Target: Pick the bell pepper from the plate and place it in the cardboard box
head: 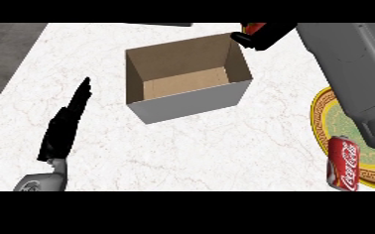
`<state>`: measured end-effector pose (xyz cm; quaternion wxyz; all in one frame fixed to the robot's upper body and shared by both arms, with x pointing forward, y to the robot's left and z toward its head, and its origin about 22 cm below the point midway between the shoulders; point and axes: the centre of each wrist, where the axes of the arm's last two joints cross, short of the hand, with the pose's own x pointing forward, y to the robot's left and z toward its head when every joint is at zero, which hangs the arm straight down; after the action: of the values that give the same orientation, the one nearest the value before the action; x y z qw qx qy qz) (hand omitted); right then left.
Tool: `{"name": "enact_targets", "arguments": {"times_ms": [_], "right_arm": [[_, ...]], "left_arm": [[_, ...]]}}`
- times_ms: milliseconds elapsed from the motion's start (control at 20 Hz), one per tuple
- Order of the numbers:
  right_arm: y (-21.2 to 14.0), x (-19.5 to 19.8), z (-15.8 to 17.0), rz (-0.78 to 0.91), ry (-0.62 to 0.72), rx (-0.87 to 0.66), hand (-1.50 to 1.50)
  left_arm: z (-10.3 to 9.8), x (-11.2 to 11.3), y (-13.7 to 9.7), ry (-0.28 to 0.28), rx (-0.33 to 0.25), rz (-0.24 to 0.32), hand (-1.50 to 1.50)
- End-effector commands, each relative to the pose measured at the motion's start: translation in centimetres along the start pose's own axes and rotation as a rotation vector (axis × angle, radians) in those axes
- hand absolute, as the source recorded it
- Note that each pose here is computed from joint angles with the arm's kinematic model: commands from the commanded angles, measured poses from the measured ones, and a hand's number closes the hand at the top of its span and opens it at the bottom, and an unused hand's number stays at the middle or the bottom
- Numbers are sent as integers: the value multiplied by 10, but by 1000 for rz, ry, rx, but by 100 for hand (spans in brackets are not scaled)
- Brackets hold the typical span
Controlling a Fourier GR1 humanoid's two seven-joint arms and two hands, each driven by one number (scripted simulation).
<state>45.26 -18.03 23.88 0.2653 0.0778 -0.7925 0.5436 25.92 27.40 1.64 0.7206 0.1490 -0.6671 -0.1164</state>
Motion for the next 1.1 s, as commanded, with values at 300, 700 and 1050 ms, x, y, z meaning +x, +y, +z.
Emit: {"name": "enact_targets", "arguments": {"times_ms": [300,700,1050], "right_arm": [[72,8,-90,-77,-85,240,150],[140,2,-118,-15,2,331,150],[167,-6,-108,-98,84,322,-150]], "left_arm": [[10,-1,-10,6,11,1,0],[23,-12,14,9,28,9,0],[7,3,-9,-1,23,-6,0]]}}
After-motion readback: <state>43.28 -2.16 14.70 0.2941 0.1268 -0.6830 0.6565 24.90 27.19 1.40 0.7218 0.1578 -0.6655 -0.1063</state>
